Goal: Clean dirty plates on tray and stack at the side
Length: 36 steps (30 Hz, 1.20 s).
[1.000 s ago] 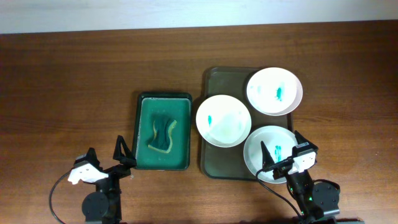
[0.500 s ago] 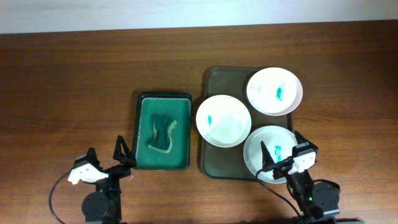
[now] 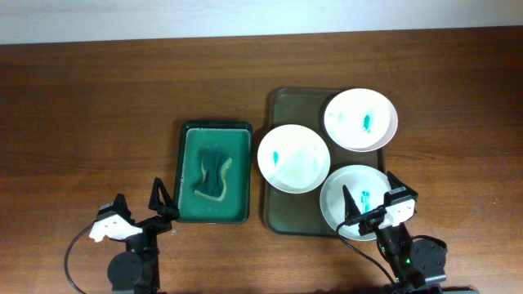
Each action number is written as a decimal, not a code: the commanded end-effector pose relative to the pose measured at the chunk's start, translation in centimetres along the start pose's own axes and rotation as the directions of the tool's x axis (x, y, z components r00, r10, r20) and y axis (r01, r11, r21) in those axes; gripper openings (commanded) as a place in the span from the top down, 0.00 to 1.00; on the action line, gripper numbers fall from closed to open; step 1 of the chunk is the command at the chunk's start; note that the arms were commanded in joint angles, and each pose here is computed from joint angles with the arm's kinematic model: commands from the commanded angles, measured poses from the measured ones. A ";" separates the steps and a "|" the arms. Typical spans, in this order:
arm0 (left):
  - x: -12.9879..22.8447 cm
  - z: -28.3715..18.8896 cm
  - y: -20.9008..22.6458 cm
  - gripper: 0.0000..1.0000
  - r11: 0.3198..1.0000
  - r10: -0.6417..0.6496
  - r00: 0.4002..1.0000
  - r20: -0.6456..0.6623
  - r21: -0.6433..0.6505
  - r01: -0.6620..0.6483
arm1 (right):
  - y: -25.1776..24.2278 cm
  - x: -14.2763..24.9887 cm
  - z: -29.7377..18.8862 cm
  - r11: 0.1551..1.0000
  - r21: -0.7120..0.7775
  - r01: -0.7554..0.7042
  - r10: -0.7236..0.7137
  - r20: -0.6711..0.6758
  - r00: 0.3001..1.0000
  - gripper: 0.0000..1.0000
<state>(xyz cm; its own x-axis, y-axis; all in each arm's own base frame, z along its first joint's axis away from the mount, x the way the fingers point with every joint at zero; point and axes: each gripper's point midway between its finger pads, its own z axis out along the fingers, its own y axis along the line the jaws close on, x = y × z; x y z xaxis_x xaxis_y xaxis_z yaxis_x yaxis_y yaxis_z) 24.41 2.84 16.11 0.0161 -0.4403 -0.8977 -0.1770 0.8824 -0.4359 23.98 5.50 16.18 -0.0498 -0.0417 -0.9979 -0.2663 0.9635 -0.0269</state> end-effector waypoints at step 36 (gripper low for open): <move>-7.8 2.1 -10.7 0.01 0.992 0.119 0.811 -0.573 0.111 -0.067 | 4.9 -9.5 5.8 0.902 -0.202 -0.382 0.152 -0.680 0.717 0.02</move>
<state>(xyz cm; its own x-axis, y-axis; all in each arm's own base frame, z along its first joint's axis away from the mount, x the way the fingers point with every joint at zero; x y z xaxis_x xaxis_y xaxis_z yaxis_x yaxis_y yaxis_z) 27.33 -1.56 27.42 -0.5151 -0.3781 -0.7693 -0.1293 0.9215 -0.3663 27.51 11.17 26.40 -0.6714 -0.0605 -0.7386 -0.4204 0.8518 0.3125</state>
